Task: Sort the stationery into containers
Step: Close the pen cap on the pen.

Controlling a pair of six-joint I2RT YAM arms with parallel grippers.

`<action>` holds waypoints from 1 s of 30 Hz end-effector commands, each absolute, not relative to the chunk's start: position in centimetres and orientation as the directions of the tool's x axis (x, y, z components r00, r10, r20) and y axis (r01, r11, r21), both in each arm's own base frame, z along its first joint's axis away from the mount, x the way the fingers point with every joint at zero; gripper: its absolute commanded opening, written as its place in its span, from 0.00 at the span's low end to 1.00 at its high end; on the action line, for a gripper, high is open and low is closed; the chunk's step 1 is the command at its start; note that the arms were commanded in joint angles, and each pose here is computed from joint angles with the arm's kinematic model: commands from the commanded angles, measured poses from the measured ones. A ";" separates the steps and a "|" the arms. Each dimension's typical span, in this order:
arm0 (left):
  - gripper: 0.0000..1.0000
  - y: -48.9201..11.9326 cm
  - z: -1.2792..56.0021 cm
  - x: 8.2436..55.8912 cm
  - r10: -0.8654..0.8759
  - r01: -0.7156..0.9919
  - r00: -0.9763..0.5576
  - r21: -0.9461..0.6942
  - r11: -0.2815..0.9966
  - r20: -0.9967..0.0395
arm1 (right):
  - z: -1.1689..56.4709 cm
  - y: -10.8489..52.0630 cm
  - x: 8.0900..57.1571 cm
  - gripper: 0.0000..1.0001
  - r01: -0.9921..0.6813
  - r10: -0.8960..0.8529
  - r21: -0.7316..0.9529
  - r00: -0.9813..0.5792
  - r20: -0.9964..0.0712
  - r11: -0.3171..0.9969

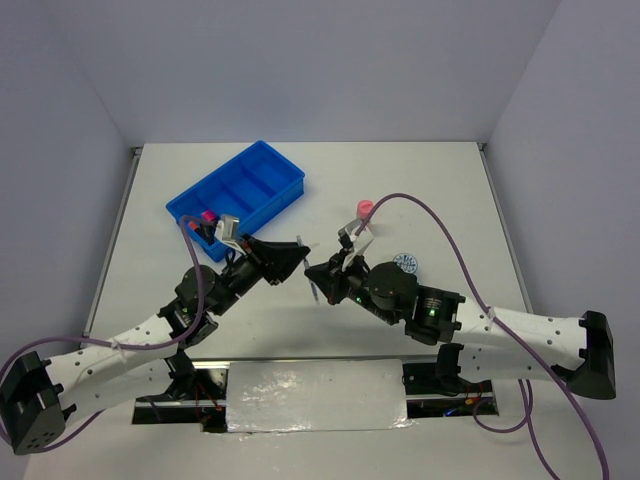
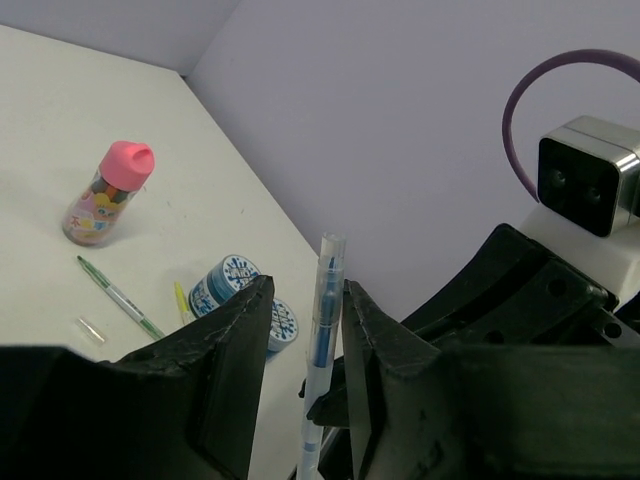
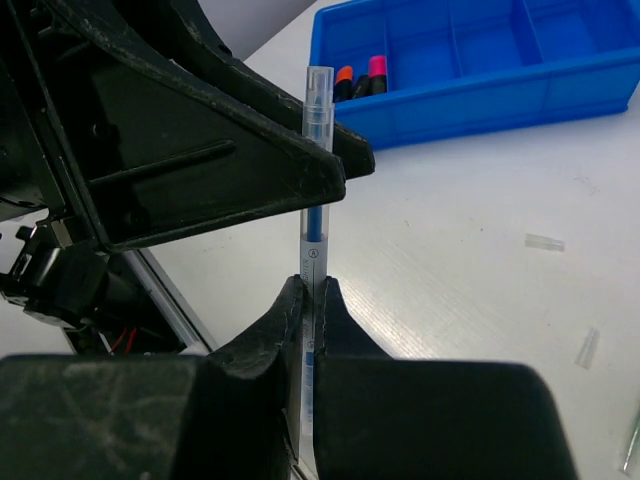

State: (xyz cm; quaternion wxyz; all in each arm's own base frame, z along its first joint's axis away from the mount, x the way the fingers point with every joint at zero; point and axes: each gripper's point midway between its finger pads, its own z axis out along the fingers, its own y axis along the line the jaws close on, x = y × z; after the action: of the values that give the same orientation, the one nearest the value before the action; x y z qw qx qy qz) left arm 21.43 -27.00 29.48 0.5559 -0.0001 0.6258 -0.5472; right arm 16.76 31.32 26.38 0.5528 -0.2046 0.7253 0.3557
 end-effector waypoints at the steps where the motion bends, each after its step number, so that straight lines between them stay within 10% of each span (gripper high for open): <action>1: 0.44 -27.3 31.2 20.7 -0.595 0.664 -0.363 -0.647 0.376 -0.717 | 31.1 31.5 16.7 0.00 -0.714 0.213 0.322 -0.242 -0.947 0.621; 8: 0.35 -28.1 31.3 20.1 -0.574 0.694 -0.378 -0.633 0.343 -0.726 | 31.9 31.5 17.0 0.00 -0.703 0.227 0.331 -0.240 -0.944 0.630; 13: 0.00 -28.8 32.0 19.4 -0.537 0.735 -0.380 -0.598 0.319 -0.753 | 32.3 31.8 16.6 0.00 -0.725 0.222 0.325 -0.237 -0.946 0.607; 17: 0.00 -28.8 33.5 18.5 -0.523 0.790 -0.335 -0.536 0.298 -0.784 | 32.1 32.4 15.1 0.44 -0.792 0.206 0.309 -0.234 -0.950 0.527; 20: 0.00 -28.7 35.4 17.3 -0.513 0.848 -0.278 -0.458 0.267 -0.813 | 31.4 32.4 14.6 0.55 -0.808 0.191 0.303 -0.237 -0.952 0.506; 25: 0.00 -28.2 37.2 16.3 -0.518 0.886 -0.222 -0.392 0.246 -0.826 | 31.6 32.6 14.2 0.20 -0.823 0.193 0.300 -0.233 -0.953 0.482; 30: 0.00 -27.8 37.6 16.0 -0.532 0.890 -0.212 -0.387 0.241 -0.820 | 31.6 32.8 14.1 0.26 -0.828 0.190 0.296 -0.232 -0.954 0.475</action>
State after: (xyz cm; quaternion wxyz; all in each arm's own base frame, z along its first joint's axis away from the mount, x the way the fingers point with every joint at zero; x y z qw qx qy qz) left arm 17.08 -28.35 33.83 0.5710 0.1604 0.5635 -0.5751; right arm 14.84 32.31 30.37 0.5643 -0.2380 0.6659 0.4261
